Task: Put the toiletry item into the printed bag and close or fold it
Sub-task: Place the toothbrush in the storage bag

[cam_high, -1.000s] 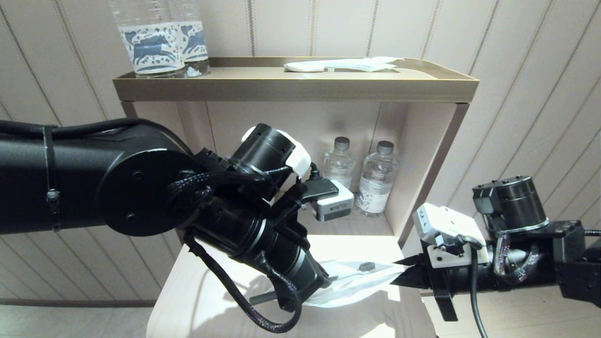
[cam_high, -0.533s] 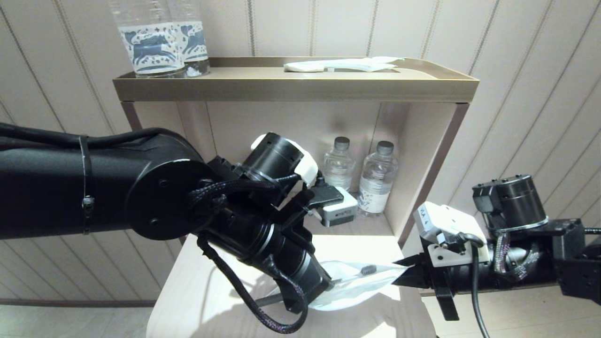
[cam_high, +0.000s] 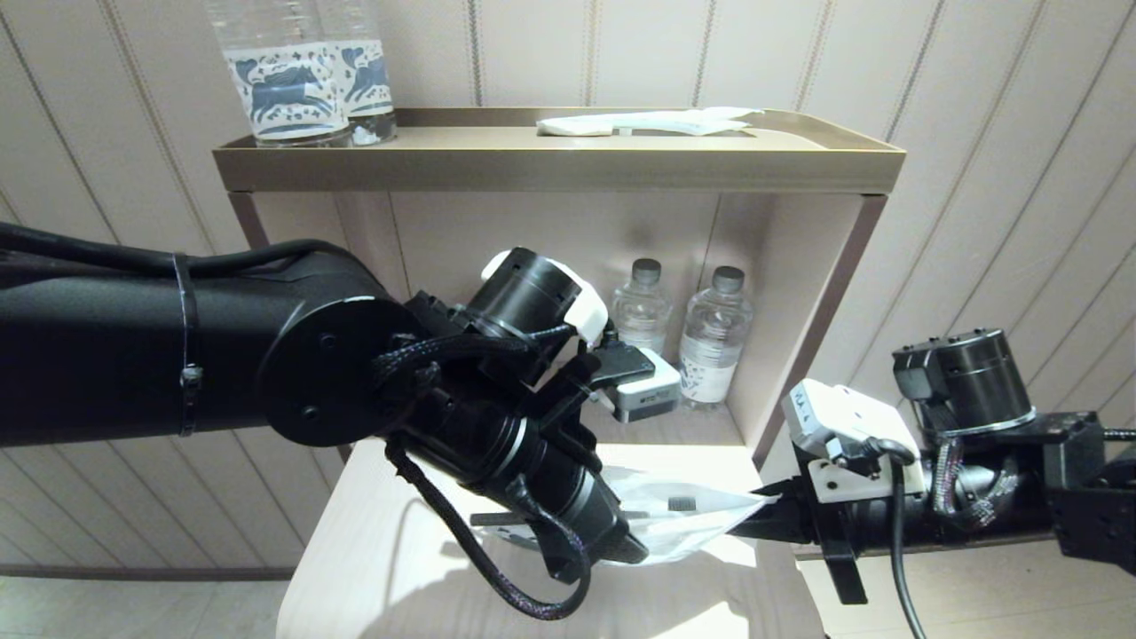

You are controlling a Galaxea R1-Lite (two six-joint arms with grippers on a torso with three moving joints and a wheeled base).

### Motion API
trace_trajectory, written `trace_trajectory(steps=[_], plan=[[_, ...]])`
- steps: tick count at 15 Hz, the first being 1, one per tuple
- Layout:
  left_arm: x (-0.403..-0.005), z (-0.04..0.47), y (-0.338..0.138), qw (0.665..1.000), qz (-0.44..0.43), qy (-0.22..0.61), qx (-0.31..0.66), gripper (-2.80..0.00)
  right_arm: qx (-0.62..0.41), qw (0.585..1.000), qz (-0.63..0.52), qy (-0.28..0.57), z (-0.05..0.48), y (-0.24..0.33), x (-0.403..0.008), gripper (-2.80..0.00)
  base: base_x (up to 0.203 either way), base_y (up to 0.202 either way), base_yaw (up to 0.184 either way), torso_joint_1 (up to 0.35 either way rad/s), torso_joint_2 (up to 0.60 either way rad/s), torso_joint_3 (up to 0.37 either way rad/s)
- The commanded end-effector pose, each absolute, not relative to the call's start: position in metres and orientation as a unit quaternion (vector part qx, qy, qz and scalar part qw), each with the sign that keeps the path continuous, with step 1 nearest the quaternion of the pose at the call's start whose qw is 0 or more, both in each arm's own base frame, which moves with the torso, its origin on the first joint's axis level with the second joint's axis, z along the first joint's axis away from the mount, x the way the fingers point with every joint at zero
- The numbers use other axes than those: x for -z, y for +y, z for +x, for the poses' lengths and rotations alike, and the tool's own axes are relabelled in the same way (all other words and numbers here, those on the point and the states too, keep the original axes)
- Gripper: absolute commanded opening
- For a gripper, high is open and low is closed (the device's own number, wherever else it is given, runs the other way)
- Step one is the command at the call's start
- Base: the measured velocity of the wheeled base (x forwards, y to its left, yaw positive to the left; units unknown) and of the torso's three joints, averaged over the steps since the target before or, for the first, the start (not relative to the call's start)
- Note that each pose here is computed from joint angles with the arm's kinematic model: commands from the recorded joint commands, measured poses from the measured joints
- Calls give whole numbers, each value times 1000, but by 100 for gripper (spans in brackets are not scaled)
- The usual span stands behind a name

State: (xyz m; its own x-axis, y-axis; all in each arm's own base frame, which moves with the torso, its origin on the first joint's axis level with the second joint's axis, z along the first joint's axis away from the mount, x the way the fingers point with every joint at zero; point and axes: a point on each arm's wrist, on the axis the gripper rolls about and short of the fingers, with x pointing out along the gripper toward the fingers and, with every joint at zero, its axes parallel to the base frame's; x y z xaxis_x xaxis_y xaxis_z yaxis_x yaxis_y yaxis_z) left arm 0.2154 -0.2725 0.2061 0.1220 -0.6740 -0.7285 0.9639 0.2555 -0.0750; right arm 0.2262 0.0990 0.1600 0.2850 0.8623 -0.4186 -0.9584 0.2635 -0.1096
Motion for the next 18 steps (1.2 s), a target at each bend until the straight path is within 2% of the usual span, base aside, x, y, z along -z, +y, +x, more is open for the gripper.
trace_trajectory(steps=[1, 5, 10, 18], plan=[[-209, 215, -272, 718, 214, 333, 572, 0, -581, 783, -173, 137, 227, 98, -160, -280, 0, 0, 0, 0, 0, 0], [-228, 212, -268, 730, 203, 309, 575, 0, -582, 785, -167, 135, 230, 95, -161, -280, 0, 0, 0, 0, 0, 0], [-231, 214, -271, 732, 200, 301, 578, 0, -585, 783, -163, 135, 231, 93, -164, -280, 0, 0, 0, 0, 0, 0], [-292, 193, -228, 776, 165, 233, 562, 0, -577, 789, -158, 139, 237, 88, -162, -280, 0, 0, 0, 0, 0, 0]])
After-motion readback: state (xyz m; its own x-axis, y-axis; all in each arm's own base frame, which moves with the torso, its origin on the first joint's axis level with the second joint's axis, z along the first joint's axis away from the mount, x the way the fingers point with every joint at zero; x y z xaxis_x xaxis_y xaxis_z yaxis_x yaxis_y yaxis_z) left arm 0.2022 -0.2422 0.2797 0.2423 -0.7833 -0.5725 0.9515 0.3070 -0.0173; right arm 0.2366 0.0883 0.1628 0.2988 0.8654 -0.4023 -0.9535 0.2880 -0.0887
